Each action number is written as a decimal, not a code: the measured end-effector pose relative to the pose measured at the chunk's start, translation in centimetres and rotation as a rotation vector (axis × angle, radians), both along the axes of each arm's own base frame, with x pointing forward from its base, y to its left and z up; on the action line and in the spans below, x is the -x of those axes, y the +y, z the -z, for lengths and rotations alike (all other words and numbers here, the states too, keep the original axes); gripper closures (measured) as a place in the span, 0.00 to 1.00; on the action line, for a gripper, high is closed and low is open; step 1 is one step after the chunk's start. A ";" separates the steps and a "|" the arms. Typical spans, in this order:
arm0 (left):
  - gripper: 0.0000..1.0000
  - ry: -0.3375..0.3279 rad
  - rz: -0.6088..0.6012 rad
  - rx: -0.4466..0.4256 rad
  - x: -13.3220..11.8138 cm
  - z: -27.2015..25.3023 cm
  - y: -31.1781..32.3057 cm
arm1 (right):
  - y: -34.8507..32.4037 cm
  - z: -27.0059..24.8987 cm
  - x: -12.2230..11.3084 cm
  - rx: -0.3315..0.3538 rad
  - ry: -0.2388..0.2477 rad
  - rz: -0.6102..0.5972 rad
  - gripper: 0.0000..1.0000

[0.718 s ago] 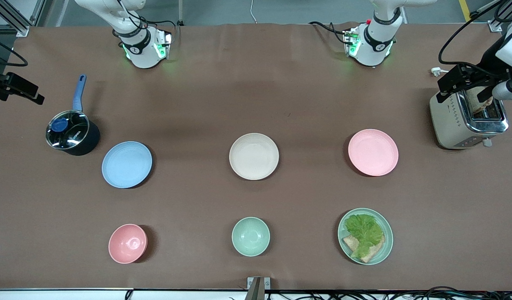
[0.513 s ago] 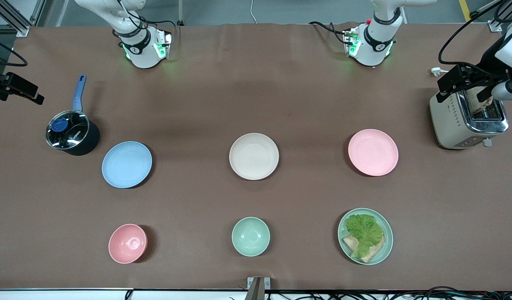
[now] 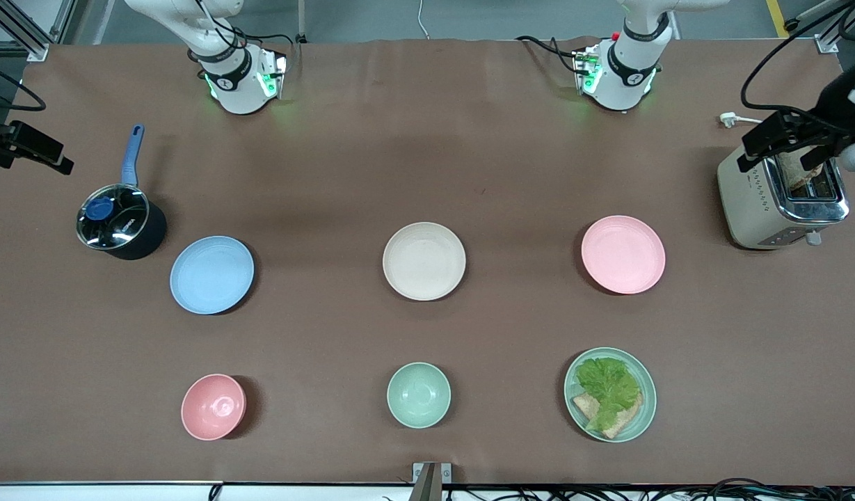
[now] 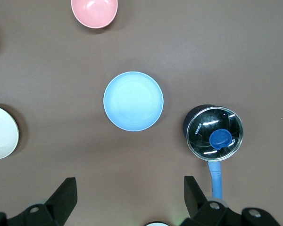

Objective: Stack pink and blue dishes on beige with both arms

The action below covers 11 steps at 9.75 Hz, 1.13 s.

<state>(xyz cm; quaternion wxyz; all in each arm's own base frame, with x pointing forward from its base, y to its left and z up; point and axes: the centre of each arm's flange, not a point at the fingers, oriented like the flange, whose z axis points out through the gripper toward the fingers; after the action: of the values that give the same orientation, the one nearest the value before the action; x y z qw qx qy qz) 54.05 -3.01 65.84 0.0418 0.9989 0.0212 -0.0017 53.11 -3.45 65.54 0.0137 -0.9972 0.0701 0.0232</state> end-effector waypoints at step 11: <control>0.22 0.241 0.134 0.061 -5.9 39.3 7.2 | -8.8 32.4 -5.3 -0.186 0.055 -0.061 0.00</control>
<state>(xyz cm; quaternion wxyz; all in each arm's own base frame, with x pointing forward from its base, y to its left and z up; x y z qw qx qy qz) 59.94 4.18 26.50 0.0693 0.9889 -0.0409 -0.1251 58.44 -12.29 33.14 0.1034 -0.9923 0.0378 0.0574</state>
